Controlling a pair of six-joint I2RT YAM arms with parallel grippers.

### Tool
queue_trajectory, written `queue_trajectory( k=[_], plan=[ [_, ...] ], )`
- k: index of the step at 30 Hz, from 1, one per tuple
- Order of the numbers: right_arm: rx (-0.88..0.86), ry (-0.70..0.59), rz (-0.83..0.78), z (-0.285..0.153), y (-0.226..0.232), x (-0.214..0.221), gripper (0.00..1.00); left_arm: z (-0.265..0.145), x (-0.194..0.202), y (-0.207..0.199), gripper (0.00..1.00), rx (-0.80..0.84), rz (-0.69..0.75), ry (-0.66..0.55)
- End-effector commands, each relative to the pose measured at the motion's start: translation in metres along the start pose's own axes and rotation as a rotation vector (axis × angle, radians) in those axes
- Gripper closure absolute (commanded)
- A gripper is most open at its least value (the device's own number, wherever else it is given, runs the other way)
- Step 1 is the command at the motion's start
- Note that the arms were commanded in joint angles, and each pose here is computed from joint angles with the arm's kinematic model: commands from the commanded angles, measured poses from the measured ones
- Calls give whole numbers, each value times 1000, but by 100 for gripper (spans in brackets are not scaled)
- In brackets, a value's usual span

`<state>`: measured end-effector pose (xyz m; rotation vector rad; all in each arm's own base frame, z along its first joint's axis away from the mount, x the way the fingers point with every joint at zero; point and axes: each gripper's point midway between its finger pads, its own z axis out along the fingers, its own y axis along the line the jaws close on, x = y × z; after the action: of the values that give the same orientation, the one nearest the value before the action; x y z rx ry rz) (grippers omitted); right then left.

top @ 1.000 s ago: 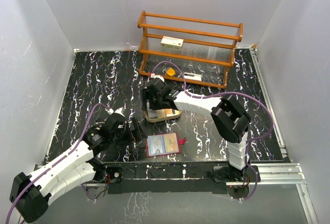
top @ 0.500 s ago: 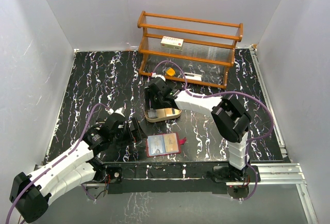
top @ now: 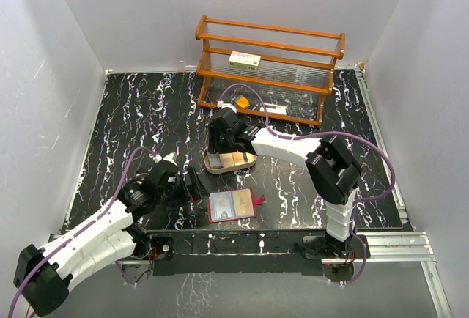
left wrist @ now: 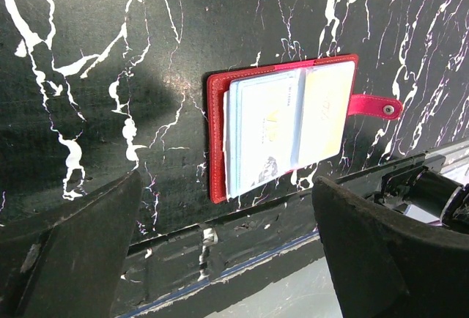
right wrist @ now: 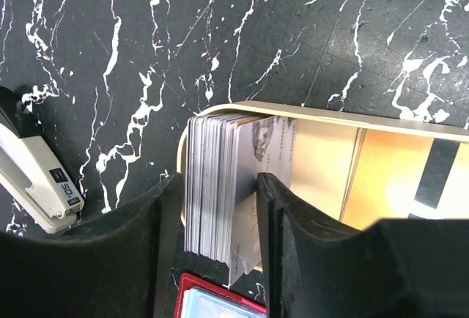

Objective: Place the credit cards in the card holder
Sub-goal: Pick up the credit card from the storage box.

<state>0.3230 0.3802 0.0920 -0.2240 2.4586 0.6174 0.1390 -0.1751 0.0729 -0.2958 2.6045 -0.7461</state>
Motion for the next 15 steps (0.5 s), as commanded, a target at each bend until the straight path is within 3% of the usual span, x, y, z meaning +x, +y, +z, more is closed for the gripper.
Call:
queue_trajectory(
  k=[1, 15],
  plan=[
    [-69, -81, 8, -18, 18, -23, 62, 2, 4, 1, 1, 10, -8, 12],
    [-30, -101, 2, -24, 8, -25, 90, 3, 5, 1, 1, 2, -22, 22]
  ],
)
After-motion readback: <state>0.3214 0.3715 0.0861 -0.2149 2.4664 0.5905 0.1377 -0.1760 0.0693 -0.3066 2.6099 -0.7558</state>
